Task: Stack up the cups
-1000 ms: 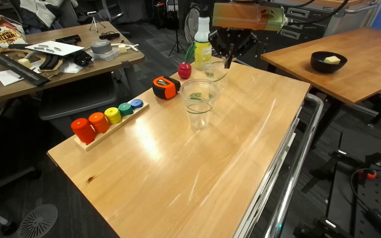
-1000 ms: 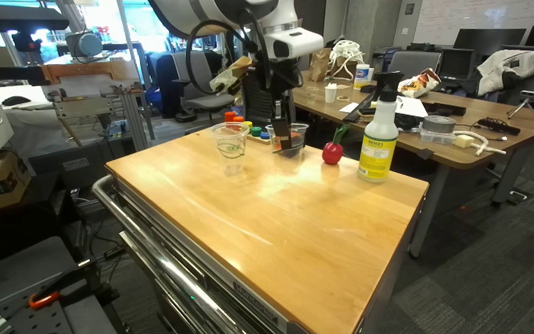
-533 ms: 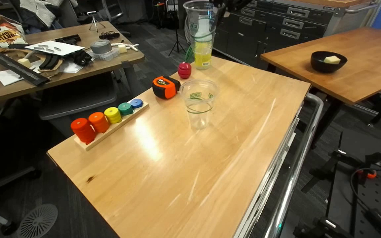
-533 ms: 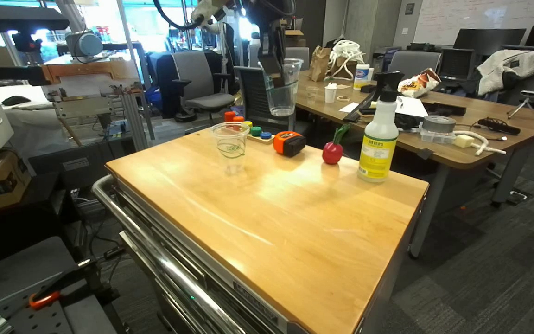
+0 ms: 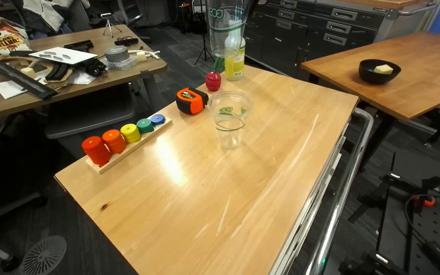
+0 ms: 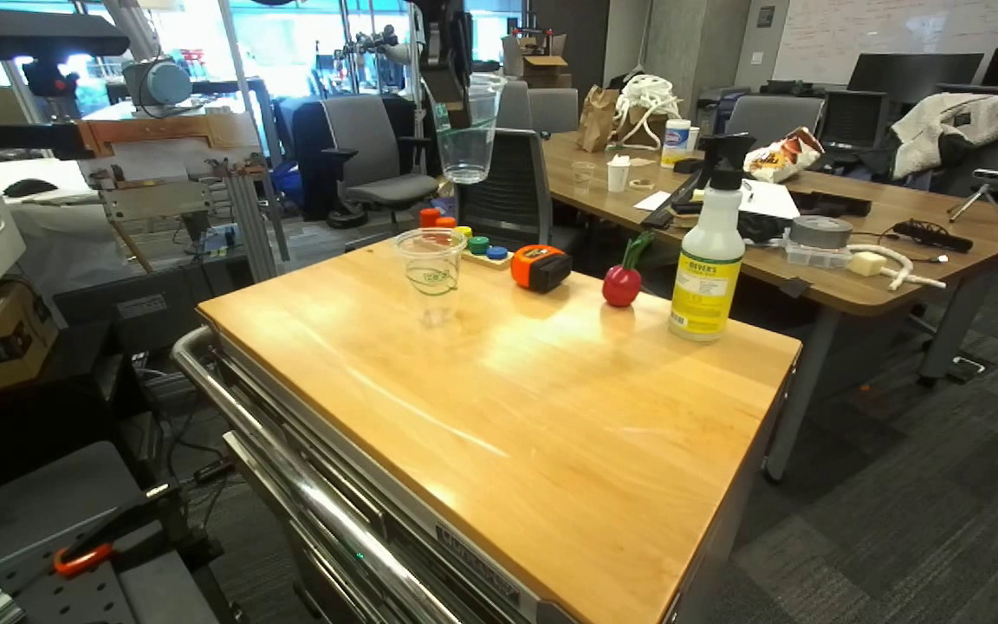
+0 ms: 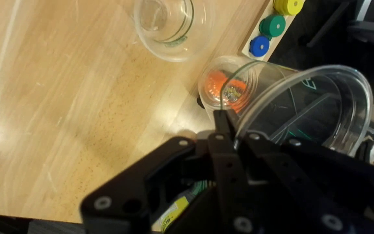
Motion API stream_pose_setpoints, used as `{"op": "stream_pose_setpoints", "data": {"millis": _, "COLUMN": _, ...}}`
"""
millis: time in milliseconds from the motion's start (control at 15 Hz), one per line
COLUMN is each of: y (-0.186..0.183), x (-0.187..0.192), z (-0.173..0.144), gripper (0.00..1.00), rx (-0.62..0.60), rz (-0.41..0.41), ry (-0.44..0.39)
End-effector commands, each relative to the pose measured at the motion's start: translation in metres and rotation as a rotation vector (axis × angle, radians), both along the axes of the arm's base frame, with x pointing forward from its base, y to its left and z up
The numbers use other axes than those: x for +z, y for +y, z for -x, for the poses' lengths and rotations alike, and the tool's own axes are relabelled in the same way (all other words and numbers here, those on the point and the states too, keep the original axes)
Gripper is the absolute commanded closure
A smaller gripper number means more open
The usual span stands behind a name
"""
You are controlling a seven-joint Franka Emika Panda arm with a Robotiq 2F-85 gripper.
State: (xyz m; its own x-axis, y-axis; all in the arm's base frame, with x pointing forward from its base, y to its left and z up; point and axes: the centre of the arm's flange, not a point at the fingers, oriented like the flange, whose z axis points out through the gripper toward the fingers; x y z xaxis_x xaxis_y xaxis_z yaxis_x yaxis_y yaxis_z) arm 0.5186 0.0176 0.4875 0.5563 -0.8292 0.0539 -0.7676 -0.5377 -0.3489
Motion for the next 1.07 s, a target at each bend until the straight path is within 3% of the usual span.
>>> {"op": "stream_pose_setpoints", "data": {"millis": 0, "y": 0.011, "x": -0.007, "z": 0.021, "gripper": 0.99, "rx": 0.068, "rz": -0.037, "ry": 0.024}}
{"op": "stream_pose_setpoints", "data": {"millis": 400, "y": 0.02, "x": -0.041, "z": 0.025, "gripper": 0.99, "rx": 0.125, "rz": 0.006, "ry": 0.06}}
{"op": "stream_pose_setpoints", "data": {"millis": 1000, "y": 0.025, "x": -0.066, "z": 0.014, "gripper": 0.99, "rx": 0.171, "rz": 0.006, "ry": 0.074}}
